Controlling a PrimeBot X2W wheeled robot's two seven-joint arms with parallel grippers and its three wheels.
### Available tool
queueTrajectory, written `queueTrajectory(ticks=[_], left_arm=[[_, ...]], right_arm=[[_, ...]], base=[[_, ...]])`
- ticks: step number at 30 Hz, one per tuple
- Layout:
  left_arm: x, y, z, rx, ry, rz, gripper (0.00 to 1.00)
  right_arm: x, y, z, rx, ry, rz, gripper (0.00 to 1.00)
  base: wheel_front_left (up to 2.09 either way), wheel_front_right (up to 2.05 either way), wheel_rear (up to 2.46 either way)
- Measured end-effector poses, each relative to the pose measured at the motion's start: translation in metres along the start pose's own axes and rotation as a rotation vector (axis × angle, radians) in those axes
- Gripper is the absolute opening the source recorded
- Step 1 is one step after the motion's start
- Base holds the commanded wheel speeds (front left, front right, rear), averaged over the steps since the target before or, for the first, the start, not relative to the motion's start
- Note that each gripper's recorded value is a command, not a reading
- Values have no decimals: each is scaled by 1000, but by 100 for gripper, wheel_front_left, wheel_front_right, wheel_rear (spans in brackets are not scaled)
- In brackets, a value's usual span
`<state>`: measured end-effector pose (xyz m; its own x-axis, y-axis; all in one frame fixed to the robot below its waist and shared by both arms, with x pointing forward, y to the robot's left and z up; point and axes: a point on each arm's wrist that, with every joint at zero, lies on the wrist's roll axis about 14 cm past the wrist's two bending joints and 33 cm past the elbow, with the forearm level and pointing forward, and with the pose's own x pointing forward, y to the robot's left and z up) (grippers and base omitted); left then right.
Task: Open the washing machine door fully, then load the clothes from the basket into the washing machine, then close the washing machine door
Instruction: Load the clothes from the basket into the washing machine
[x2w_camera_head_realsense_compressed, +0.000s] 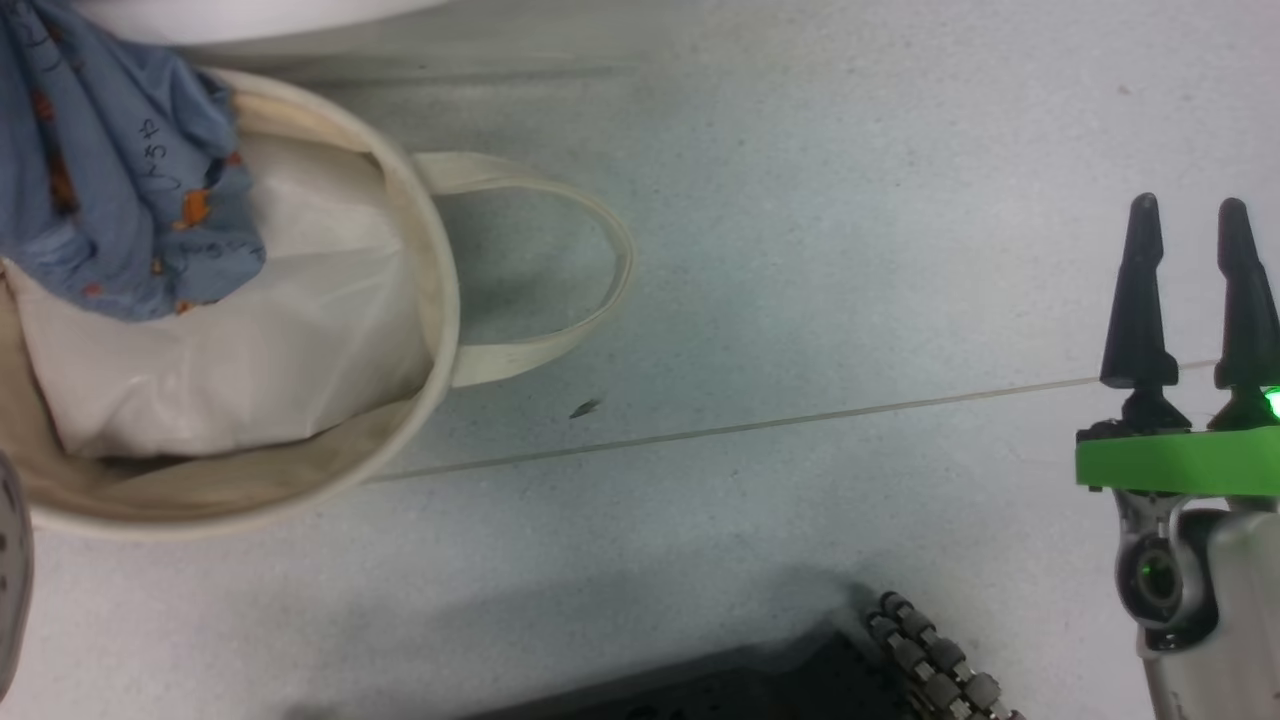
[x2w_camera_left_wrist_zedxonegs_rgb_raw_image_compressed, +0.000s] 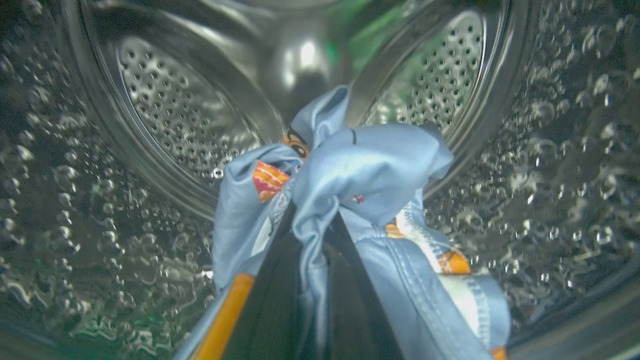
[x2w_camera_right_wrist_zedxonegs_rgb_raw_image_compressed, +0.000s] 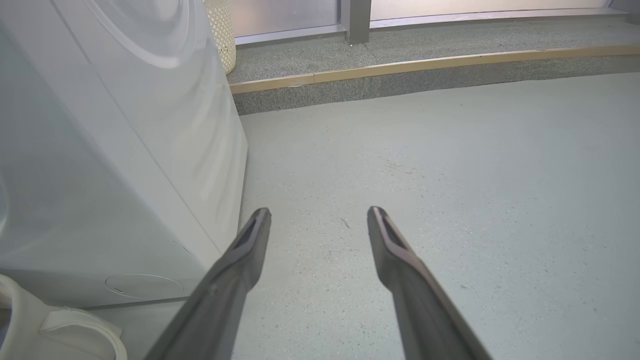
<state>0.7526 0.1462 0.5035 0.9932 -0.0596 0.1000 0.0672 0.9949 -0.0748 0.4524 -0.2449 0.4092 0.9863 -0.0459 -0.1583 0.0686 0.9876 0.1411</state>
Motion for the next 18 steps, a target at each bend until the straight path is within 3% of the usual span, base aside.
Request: queueTrajectory(ticks=[6,7,8,9,18], left_arm=[[-9,17,-21,11,66,28,0],[-11,18,-27,12,88,32,15],[-14,19,-34,17,116,33,65],[-17,18,-39,18,135,33,100],[-31,1,-68,77,335,-31,100]], right_arm=[[5,14,-7,6,3,22,100],[5,15,-6,3,1,24,100],[4,16,-5,3,-3,25,100],[4,17,-3,5,-6,26,100],[-3,20,7,15,-23,26,100]], base=[[6,6,6],[1,1,1],[0,0,0],[0,0,0],[0,0,0]])
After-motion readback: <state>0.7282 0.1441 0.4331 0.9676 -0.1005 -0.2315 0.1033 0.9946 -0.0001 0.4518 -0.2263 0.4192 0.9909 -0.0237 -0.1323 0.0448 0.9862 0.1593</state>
